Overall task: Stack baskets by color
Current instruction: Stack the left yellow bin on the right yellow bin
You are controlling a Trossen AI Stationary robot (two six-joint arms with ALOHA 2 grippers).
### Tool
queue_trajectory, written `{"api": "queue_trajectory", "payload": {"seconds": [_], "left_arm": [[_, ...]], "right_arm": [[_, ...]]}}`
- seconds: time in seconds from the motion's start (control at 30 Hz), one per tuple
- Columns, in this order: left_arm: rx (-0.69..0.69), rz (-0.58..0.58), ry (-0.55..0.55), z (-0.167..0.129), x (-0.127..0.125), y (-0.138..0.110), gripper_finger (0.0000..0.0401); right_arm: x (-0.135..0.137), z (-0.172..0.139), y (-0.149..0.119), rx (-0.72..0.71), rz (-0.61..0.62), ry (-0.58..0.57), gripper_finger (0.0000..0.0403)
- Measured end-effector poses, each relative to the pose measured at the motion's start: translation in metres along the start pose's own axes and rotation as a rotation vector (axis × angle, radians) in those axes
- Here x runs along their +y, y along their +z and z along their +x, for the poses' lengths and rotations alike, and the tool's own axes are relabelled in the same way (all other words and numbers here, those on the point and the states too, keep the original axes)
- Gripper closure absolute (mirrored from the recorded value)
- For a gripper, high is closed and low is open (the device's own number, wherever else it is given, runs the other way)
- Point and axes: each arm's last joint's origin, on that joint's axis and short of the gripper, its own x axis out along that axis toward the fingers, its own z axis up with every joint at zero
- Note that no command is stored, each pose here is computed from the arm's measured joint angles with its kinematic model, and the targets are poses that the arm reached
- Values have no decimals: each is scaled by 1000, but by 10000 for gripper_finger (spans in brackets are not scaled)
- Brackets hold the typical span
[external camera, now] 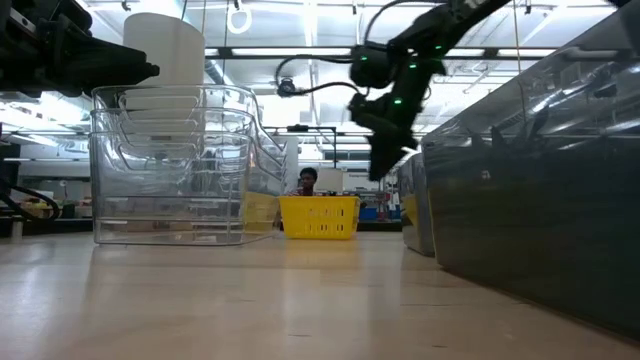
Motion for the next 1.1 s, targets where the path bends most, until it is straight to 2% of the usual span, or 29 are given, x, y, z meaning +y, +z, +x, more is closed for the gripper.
{"api": "queue_trajectory", "payload": {"seconds": [0.17,0.3,0.5,0.63,0.83,1.1], "left_arm": [[0,0,0,0,0,0,284],[0,0,0,0,0,0,284],[0,0,0,0,0,0,284],[0,0,0,0,0,0,284],[0,0,1,0,0,0,284],[1,0,0,0,0,0,284]], "right_arm": [[3,11,31,-24,-56,31,286],[4,25,46,1,-105,71,260],[6,47,55,56,-180,74,206],[0,61,54,83,-197,70,188],[-10,67,51,111,-191,65,190],[-10,69,51,114,-184,70,226]]}}
